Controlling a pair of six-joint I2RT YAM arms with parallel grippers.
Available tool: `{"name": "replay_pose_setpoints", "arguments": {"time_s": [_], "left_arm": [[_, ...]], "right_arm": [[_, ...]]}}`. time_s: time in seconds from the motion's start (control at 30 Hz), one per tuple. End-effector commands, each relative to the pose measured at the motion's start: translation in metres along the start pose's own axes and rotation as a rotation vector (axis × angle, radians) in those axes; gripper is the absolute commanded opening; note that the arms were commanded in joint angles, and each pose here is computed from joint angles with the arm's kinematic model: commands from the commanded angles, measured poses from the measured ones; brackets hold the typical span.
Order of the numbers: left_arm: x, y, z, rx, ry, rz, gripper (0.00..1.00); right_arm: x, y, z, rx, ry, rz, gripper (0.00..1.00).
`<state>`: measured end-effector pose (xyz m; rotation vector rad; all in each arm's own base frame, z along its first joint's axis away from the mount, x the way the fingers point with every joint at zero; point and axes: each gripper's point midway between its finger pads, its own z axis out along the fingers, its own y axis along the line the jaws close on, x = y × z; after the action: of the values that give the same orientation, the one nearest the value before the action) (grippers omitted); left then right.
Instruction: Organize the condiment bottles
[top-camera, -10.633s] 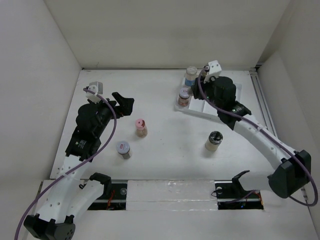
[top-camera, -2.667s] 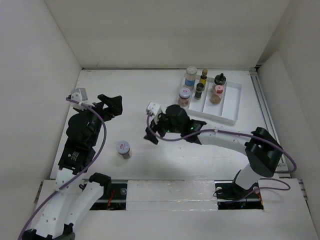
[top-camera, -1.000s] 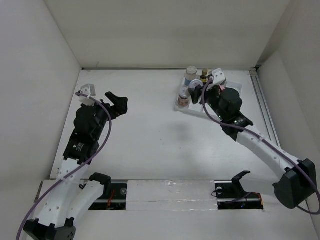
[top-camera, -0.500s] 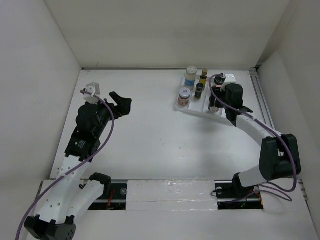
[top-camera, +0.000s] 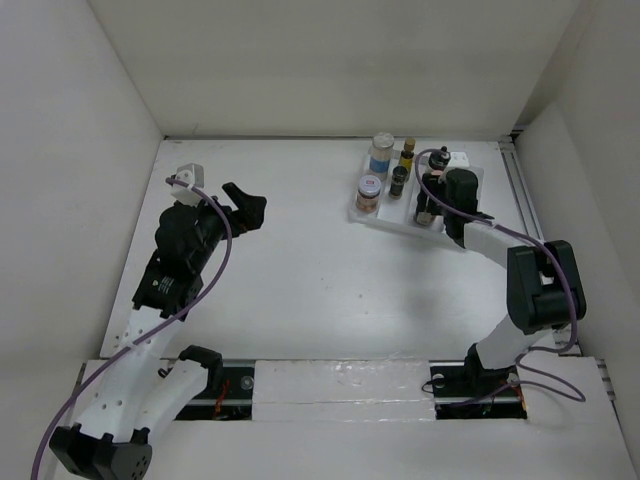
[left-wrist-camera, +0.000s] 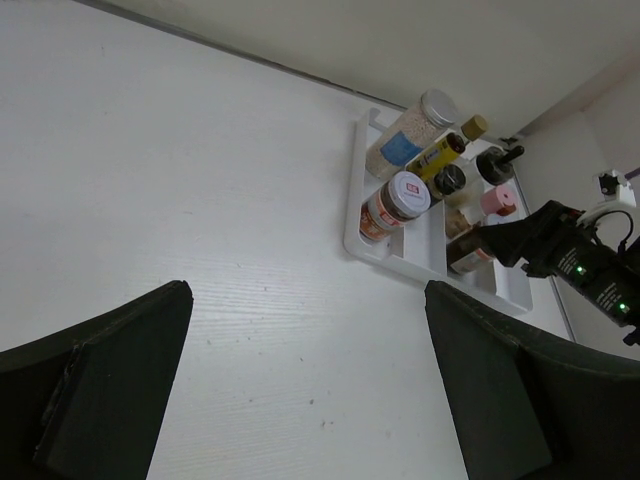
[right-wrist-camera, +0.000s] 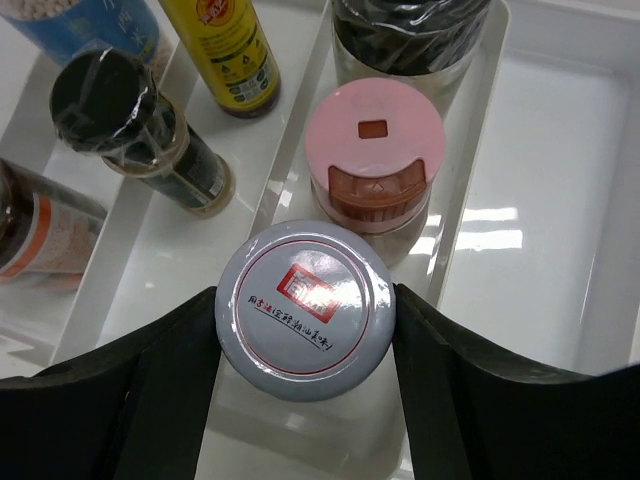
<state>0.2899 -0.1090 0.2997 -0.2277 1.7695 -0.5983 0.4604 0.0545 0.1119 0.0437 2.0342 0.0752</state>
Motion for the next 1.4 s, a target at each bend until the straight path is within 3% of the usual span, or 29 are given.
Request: {"name": "replay_pose_setpoints", "arguments": {"time_s": [0.0,0.3,0.5,0.6,0.77,0.9,1.03,1.17,1.37], "left_arm": [[-0.011,-0.009,0.000,0.040,-0.040,0.014,0.99],[-0.012,-0.008,0.000,0.032,-0.044,0.005,0.99],[-0.017,-0.008,-0.003,0.029,-0.057,0.005,0.99],[-0.018,-0.007,-0.003,0.020,-0.062,0.004,0.99],[-0.020,-0.008,-0.006,0.025,-0.072,0.004,0.99],[-0.024,-0.011,-0.011,0.035,-0.089,0.004,0.99],[-0.030,-0.014,-0.015,0.049,-0.113,0.012,0.99],[-0.028,-0.012,-0.017,0.049,-0.113,0.012,0.99],[-0.027,-0.014,-0.018,0.062,-0.115,0.022,0.99]], "right_arm": [[-0.071,-0.001,-0.002,0.014,-0.237,0.072,0.59],[-0.062,-0.001,-0.029,0.015,-0.222,0.077,0.99],[-0.097,0.007,-0.080,0.001,-0.290,0.057,0.99],[-0.108,0.035,-0.108,-0.080,-0.328,0.029,0.99],[-0.116,0.119,-0.171,-0.431,-0.409,-0.128,0.99],[-0.068,0.213,-0.226,-0.868,-0.326,-0.301,0.96],[-0.015,0.261,-0.254,-1.057,-0.214,-0.429,0.93],[0.035,0.286,-0.256,-1.117,-0.086,-0.494,0.88],[0.084,0.294,-0.231,-1.051,0.041,-0.549,0.88]]}}
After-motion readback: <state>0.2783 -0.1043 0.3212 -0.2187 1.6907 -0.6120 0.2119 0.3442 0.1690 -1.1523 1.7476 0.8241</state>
